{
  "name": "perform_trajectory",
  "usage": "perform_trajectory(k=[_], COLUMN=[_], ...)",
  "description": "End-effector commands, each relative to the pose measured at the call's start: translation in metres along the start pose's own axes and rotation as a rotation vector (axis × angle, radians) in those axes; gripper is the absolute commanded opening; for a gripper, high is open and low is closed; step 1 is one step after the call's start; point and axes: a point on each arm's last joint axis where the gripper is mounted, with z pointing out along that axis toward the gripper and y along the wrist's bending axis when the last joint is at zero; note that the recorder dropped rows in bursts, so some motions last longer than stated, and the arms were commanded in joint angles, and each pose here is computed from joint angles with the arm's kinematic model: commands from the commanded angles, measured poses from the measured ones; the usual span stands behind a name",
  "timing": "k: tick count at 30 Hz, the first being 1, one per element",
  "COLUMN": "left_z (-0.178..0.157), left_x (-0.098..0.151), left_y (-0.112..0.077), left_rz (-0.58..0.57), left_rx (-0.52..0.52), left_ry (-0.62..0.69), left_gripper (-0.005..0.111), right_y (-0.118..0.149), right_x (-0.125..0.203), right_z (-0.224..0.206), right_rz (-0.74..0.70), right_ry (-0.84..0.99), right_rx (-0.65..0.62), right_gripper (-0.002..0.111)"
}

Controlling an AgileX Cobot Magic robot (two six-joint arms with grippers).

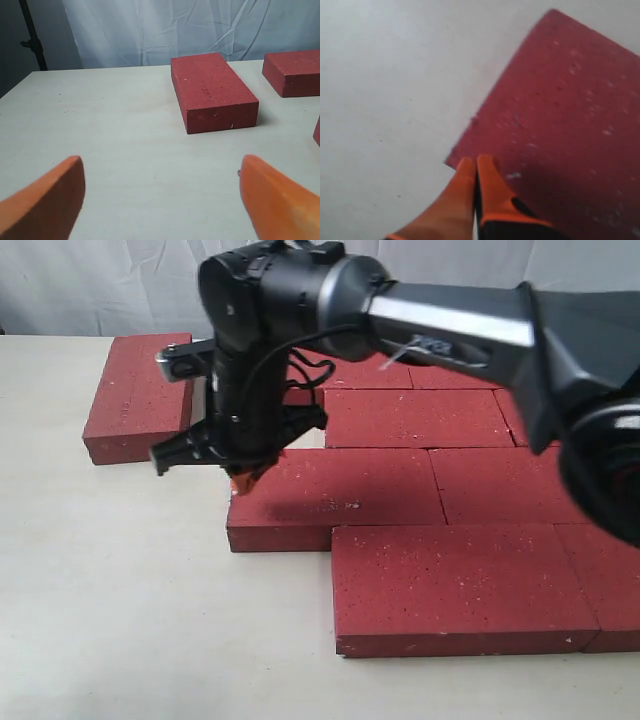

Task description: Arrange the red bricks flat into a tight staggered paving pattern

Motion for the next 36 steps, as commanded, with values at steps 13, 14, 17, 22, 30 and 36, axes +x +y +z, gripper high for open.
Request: perform_trajectory(k=[13,14,17,22,30,36], left_z=[0.0,0.0,0.0,0.0,0.0,0.0], left_x=[-0.001,-0.001,-0.001,-0.001,-0.001,-0.001], left_y=[0.0,0.0,0.0,0.0,0.0,0.0], left_rz=[-0.008,-0.008,-0.008,-0.008,-0.008,-0.007], left_rx=[0.003,0.003,0.003,0.003,0.003,0.002], left_ry=[-0.013,-0.013,-0.013,-0.013,-0.013,-0.013], left_gripper=[0.079,0.079,0.079,0.079,0.079,0.079], right_y=[-0.191,-0.196,-0.208,-0.205,-0.205,-0.205], right_x=[0.147,0.154,0.174,0.177,0.177,0.176], right_z=[-0.098,-0.103,-0.121,-0.13,-0.13,-0.13], right_rz=[0.433,0.454,0.508,0.503,0.508,0.507], right_ry=[-0.346,-0.357,-0.382,-0.412,-0.403,-0.411], right_rx=[0.073,0.077,0.097,0.101,0.094,0.095], right_gripper=[-0.001,-0.001,-0.001,-0.001,-0.001,-0.001])
